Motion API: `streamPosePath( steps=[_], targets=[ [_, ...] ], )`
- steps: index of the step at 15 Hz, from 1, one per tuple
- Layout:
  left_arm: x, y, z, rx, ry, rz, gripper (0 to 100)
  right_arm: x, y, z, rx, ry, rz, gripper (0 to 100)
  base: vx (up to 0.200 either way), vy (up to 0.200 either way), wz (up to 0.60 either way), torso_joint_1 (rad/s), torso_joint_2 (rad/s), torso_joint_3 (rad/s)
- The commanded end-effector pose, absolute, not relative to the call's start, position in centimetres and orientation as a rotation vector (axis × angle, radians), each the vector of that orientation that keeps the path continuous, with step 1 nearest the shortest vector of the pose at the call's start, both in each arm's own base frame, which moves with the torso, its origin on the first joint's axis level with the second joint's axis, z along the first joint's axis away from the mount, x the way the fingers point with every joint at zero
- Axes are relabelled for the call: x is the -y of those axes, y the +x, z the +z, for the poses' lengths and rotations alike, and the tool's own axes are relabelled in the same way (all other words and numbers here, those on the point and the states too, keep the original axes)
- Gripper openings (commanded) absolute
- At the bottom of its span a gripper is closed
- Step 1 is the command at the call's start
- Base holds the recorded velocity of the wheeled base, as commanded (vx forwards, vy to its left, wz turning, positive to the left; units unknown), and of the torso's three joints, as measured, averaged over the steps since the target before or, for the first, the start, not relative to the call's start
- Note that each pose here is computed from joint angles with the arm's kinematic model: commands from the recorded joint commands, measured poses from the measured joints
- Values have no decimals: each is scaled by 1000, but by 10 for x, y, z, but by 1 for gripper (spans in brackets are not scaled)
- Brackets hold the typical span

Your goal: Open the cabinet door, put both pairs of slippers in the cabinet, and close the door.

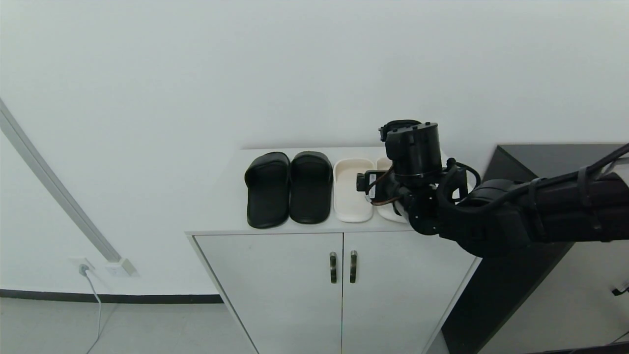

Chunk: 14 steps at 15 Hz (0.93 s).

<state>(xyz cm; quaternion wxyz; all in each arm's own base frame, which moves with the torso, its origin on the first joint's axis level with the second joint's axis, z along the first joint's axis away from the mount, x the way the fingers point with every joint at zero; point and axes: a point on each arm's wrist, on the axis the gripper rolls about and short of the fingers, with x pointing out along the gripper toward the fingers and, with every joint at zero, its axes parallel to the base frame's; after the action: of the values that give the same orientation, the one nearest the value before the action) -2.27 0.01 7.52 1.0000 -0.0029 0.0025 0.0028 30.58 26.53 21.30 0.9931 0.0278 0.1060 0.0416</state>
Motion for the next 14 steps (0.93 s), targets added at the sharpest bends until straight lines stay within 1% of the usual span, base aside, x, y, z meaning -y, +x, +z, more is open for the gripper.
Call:
streamPosePath(
  steps=[1,7,14],
  targets=[
    [0,-23,75,-5,-6,6,0,-269,317,200,-230,43,70,100,0,0,0,0,0,0],
    [0,-23,75,-6,-6,6,0,-274,351,197,-196,33,34,100,0,0,0,0,0,0],
    [0,-23,75,-6,-8,6,0,-280,379,194,-159,27,22,100,0,0,0,0,0,0]
  ],
)
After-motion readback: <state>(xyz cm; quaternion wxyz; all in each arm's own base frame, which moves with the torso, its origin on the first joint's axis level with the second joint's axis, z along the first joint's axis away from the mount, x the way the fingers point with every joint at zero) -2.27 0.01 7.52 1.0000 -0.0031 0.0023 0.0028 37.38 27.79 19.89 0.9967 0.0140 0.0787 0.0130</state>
